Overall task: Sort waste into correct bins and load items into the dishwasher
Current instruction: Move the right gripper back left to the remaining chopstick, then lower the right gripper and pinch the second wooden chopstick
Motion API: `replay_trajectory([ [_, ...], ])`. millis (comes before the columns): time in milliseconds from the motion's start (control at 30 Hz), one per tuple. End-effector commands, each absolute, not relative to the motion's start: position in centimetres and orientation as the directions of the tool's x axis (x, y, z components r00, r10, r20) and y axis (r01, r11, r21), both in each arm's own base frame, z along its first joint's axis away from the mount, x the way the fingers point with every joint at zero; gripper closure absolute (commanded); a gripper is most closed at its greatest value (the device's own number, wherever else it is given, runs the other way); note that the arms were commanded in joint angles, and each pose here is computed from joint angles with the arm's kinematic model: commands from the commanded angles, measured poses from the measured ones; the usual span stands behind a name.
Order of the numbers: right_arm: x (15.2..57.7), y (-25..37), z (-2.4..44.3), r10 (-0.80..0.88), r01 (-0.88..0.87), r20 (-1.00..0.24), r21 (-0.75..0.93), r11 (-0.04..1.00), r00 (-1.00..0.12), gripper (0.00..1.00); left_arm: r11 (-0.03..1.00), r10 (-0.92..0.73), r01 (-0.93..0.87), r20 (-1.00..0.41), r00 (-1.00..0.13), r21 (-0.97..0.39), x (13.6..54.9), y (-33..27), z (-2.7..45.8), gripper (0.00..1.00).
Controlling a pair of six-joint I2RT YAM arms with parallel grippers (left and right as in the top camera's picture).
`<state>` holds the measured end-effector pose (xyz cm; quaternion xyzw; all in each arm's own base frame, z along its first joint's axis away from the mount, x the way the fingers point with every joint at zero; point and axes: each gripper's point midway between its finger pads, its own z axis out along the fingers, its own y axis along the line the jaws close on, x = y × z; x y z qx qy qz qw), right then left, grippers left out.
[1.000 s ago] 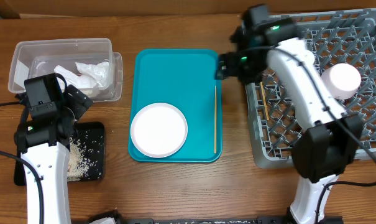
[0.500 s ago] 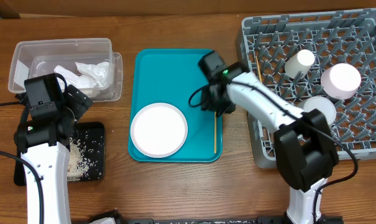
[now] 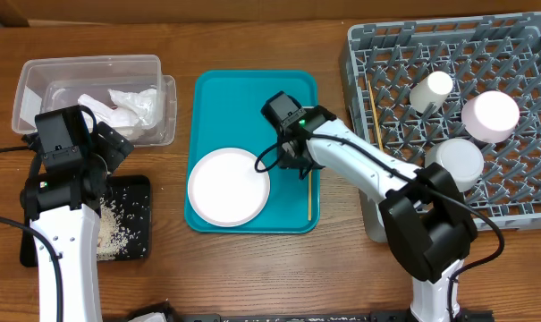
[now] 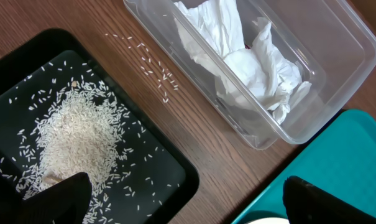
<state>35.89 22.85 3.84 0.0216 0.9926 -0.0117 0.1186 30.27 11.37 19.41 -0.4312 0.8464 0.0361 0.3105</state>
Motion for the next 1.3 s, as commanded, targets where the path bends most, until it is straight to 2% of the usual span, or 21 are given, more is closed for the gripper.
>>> replay_trajectory([
  [0, 36.6, 21.5, 2.9, 0.057, 0.075, -0.248, -0.064, 0.995, -0.967, 0.51, 0.639, -0.694, -0.740, -0.575, -0.434, -0.213, 30.4, 11.5, 20.3, 0.00],
  [500, 35.9, 21.8, 0.8, 0.077, 0.090, -0.195, -0.056, 0.994, -0.978, 0.55, 0.639, -0.694, -0.740, -0.575, -0.434, -0.213, 30.4, 11.5, 20.3, 0.00],
  [800, 34.4, 22.6, -1.7, 0.081, 0.083, -0.085, -0.020, 0.996, -0.993, 0.54, 0.639, -0.694, -0.740, -0.574, -0.434, -0.213, 30.4, 11.5, 20.3, 0.00],
  [900, 33.8, 23.0, -1.8, 0.081, 0.081, -0.054, 0.001, 0.997, -0.995, 0.67, 0.639, -0.694, -0.740, -0.575, -0.434, -0.213, 30.4, 11.5, 20.3, 0.00],
  [1067, 33.9, 23.6, -0.9, 0.091, 0.090, -0.037, 0.026, 0.996, -0.995, 0.94, 0.639, -0.694, -0.739, -0.574, -0.434, -0.213, 30.4, 11.5, 20.3, 0.00],
  [1267, 35.9, 23.5, 2.8, 0.126, 0.124, -0.052, 0.040, 0.991, -0.991, 0.96, 0.639, -0.694, -0.739, -0.574, -0.434, -0.213, 30.4, 11.5, 20.3, 0.00],
])
